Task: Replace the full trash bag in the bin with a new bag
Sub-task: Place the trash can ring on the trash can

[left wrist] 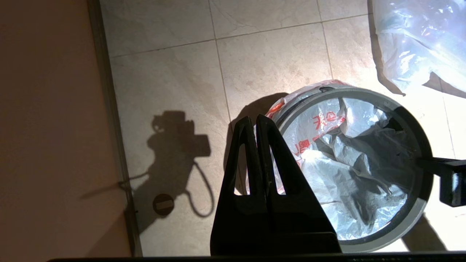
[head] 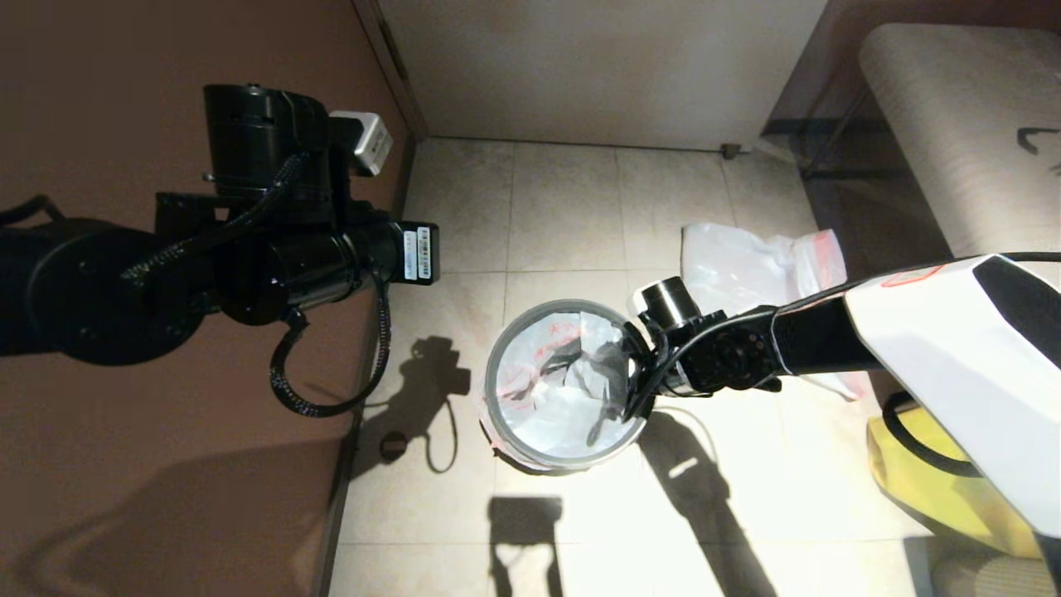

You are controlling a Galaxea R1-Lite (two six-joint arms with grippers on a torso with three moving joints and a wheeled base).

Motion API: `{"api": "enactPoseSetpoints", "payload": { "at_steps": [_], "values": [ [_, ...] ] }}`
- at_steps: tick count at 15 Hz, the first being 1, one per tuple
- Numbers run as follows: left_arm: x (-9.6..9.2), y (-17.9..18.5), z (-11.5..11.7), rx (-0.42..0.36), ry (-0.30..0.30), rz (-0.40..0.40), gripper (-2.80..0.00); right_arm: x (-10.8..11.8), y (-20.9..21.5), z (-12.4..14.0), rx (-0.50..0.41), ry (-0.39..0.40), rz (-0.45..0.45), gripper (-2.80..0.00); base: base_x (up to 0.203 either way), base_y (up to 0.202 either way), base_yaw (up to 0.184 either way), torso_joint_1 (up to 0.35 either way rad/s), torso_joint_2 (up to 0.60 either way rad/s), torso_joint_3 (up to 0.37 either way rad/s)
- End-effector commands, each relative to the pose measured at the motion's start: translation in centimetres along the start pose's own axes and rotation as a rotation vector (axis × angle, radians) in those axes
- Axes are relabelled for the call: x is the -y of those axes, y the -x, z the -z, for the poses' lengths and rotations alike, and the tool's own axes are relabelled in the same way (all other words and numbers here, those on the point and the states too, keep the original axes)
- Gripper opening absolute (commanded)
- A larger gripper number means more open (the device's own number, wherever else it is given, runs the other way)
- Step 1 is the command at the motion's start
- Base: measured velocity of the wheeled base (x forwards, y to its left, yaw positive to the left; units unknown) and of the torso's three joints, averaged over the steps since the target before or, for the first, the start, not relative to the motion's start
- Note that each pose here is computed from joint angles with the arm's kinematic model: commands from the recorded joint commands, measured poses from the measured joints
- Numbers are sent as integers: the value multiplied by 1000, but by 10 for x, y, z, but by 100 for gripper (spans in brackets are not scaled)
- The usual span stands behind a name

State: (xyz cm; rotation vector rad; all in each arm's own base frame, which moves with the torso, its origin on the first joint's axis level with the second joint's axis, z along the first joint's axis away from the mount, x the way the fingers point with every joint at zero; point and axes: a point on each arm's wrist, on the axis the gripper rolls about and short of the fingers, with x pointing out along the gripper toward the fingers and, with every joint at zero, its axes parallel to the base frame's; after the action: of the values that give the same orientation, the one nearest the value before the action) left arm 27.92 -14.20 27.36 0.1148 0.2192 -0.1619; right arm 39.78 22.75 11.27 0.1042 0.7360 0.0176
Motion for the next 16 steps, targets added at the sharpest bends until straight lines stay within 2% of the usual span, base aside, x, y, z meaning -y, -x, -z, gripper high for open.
{"api": "enactPoseSetpoints", "payload": {
  "at_steps": [1,16],
  "values": [
    [0,-1,1,-2,-1,-3,-280,5,-14,1,-8,-10,24,-280,0,0,0,0,0,0],
    [4,-6,5,-19,-10,4,-280,-4,-33,-3,17,4,13,-280,0,0,0,0,0,0]
  ]
}}
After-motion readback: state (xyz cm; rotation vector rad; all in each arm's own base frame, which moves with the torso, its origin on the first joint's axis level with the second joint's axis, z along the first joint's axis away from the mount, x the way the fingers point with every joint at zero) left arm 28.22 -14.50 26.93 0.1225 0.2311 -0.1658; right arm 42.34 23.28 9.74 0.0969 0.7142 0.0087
